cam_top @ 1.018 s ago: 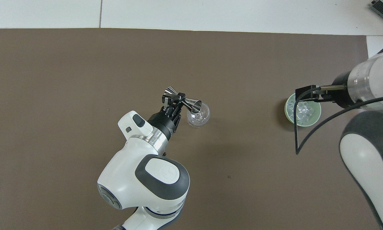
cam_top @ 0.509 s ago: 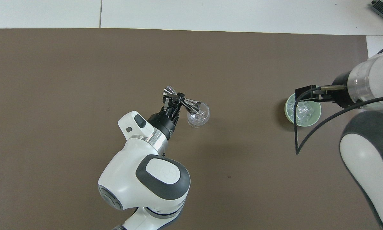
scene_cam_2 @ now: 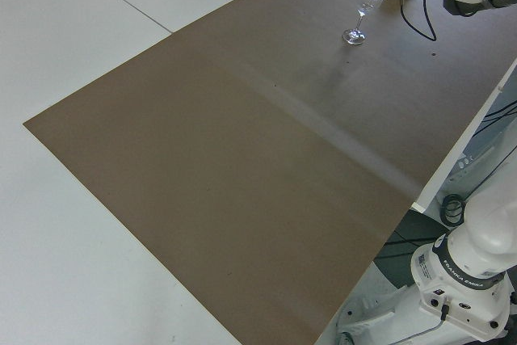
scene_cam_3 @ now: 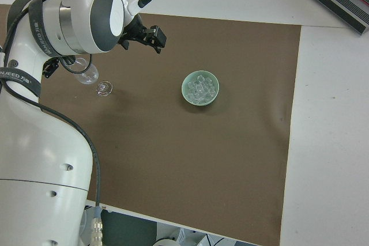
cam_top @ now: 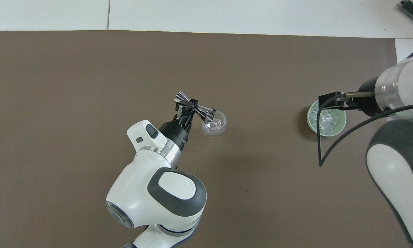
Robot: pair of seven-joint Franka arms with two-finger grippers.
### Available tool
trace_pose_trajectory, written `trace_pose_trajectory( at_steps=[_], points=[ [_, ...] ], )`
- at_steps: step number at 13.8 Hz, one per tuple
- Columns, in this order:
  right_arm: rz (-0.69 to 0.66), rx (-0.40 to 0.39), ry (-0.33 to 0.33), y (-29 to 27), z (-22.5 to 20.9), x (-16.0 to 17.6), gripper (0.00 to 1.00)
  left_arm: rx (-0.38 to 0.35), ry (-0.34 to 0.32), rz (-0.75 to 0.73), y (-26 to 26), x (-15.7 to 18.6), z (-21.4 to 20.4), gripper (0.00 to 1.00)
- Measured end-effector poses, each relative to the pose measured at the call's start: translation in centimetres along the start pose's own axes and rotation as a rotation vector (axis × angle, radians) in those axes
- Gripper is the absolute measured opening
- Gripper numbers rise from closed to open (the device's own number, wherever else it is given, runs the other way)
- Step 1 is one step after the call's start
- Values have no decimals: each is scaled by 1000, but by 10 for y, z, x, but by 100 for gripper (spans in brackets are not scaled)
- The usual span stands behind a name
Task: Pour wine and add ice with both arms
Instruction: 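Tilt the jigger over the wine glass with the left gripper to pour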
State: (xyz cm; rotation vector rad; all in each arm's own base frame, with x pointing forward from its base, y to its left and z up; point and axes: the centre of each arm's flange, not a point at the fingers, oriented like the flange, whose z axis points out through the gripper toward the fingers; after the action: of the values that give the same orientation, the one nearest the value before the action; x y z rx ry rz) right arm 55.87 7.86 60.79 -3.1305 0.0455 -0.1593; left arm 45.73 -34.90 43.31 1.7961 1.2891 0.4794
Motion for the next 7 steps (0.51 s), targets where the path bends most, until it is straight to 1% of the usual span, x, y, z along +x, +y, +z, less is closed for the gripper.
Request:
trace_pose_trajectory(
  at_steps=[7],
  points=[
    [0, 0, 0, 0, 0, 0, 100, 1, 3, 68, -2, -7, 0, 20]
  ],
)
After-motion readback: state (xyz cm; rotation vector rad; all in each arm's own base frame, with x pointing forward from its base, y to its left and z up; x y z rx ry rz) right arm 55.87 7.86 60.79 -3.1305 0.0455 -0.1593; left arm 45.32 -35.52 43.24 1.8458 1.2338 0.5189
